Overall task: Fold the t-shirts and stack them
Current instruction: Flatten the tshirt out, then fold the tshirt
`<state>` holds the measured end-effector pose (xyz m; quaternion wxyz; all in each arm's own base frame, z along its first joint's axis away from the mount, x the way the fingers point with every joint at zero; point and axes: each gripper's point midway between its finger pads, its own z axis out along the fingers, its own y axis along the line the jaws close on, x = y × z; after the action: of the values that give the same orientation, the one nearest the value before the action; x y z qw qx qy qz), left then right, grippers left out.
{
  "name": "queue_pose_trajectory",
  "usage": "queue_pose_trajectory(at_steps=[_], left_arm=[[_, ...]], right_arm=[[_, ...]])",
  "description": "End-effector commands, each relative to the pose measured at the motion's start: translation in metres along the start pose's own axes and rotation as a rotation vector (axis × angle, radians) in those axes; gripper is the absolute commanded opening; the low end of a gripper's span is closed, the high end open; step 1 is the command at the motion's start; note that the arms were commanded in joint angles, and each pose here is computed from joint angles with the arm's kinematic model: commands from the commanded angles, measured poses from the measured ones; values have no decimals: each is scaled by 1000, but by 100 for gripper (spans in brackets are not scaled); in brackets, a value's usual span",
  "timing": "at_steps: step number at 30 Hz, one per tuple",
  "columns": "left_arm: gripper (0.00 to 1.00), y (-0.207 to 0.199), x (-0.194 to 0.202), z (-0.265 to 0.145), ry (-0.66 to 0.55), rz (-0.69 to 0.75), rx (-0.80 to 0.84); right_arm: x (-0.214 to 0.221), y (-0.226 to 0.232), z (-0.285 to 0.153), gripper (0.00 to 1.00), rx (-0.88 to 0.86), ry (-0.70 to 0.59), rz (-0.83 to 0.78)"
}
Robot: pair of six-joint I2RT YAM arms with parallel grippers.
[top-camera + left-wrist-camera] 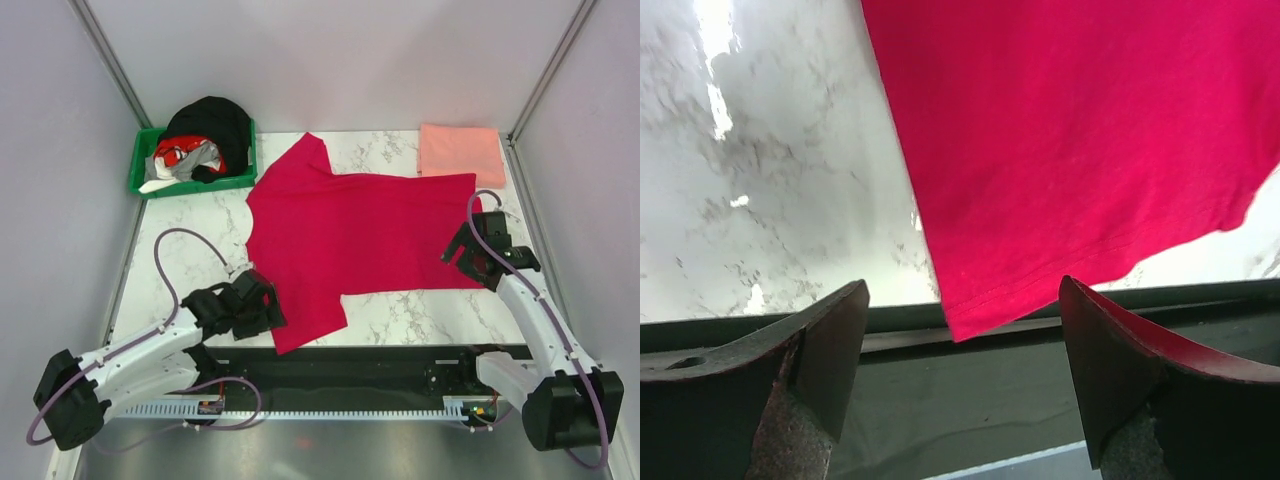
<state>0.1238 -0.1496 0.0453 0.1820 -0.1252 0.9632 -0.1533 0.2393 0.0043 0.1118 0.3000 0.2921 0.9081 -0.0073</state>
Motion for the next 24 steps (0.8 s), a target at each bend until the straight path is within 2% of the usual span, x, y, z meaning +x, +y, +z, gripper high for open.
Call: queue_pose_trajectory(at_steps=[1,6,11,17,20,21,24], left_arm=[[83,-3,10,4,0,-61,-10],[80,-8,28,7,25,-47,-18],[79,-15,29,19,21,-27,-23],[68,-33,30,40,33,2,6],[56,-39,27,45,32,24,-12],[41,-41,25,45,25,29,-11],[14,-54,9,36,-35,39,24]], right_arm=[[-13,-12,3,98,32,-50,87],[-22,-28,14,98,72,-46,153],[-30,-41,26,98,75,-31,185],[-32,-55,39,98,81,-8,224],[-27,-61,44,98,99,-3,241],[-26,-63,46,98,105,0,246],[-19,-71,57,95,110,27,262]])
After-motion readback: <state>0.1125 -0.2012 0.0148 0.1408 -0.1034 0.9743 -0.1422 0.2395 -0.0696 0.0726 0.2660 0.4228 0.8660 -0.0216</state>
